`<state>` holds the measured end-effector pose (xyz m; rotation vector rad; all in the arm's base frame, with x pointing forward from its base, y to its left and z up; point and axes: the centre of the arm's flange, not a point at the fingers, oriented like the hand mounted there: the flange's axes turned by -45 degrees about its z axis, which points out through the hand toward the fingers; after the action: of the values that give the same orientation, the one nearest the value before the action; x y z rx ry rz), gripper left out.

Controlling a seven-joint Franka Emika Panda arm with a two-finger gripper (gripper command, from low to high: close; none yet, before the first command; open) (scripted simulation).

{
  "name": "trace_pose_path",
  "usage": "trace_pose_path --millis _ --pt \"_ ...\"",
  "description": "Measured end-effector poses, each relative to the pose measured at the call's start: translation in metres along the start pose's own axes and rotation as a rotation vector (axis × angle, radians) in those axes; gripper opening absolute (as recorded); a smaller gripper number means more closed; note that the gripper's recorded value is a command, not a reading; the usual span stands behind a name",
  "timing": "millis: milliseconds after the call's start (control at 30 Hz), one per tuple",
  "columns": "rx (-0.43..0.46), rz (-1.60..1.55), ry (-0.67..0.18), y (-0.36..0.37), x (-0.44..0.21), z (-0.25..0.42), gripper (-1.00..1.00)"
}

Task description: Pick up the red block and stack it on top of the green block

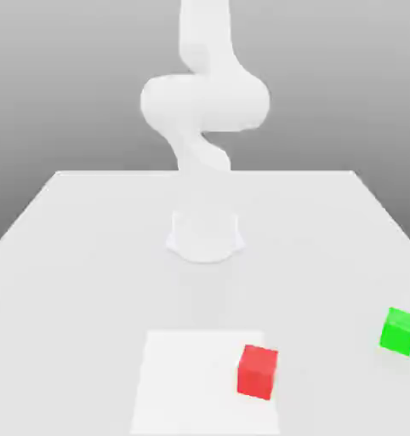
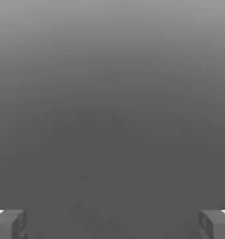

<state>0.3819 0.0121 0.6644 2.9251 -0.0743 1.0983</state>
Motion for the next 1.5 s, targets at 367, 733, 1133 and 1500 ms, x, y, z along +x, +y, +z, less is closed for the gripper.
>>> trace_pose_path --millis 367,733,1133,1500 --pt "-0.097 0.108 -0.355 -0.035 -0.095 0.230 0.00" --pt "-0.095 0.237 -0.692 -0.065 -0.266 0.361 0.00" --pt "-0.094 0.250 -0.711 -0.067 -0.317 0.411 -1.00" --pt "-0.049 0.131 -0.717 -0.127 -0.280 0.350 -1.00"
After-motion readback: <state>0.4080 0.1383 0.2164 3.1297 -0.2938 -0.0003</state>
